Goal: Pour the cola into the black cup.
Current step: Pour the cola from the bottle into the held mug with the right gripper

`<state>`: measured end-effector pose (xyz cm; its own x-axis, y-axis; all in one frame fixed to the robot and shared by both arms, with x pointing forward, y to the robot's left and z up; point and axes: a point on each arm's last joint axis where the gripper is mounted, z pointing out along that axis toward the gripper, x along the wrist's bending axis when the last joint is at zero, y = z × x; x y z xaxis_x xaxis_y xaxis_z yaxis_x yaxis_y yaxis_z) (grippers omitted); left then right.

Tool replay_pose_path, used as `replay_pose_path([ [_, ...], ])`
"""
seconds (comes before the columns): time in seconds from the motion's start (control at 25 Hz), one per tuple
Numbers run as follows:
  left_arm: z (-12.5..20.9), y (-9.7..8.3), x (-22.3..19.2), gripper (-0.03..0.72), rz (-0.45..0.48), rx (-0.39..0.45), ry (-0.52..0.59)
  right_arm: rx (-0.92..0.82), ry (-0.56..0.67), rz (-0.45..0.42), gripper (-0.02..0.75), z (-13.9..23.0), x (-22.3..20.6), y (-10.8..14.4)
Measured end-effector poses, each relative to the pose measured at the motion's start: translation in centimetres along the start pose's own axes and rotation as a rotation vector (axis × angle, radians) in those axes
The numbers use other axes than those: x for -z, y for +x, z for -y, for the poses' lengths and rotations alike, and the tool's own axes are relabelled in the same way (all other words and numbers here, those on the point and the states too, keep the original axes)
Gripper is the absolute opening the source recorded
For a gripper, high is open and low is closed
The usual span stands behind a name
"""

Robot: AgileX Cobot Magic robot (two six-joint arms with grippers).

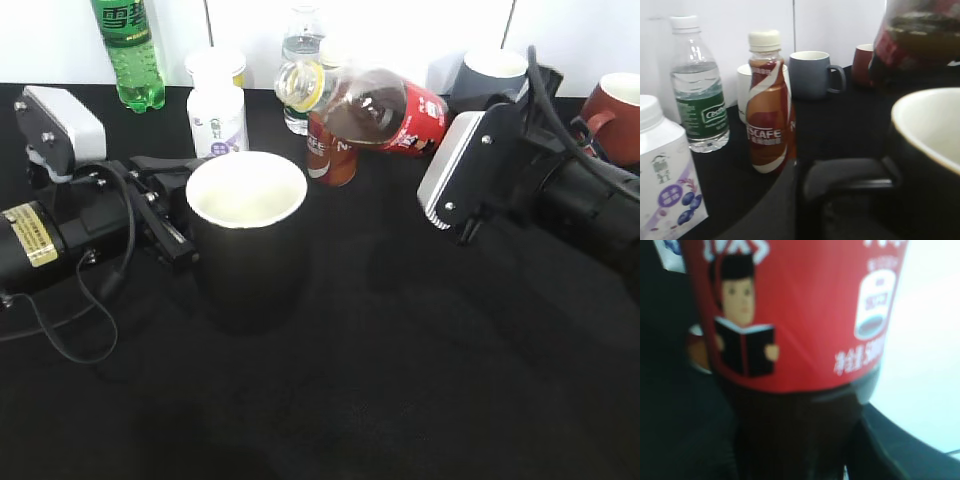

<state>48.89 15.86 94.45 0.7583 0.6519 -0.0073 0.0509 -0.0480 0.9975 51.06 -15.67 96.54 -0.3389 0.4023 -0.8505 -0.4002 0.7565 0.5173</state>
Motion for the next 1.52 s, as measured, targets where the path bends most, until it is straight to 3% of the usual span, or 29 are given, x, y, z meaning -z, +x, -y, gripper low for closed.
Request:
replay_pose_path([
  [0.08,-0.04,0.11,-0.01,0.034,-0.011,0.005,-0.003,0.036,-0.025,0.041,0.368,-0.23,0.01,-0.37],
  [0.88,0.34,-0.2,-0.15,0.034,0.033,-0.053,0.05,0.493,-0.039,0.117,0.367,-0.59,0.07,-0.94],
  [1.52,0.36,-0.2,-0.15,0.034,0.034,-0.057,0.052,0.544,-0.038,0.126,0.367,-0.64,0.08,-1.0],
])
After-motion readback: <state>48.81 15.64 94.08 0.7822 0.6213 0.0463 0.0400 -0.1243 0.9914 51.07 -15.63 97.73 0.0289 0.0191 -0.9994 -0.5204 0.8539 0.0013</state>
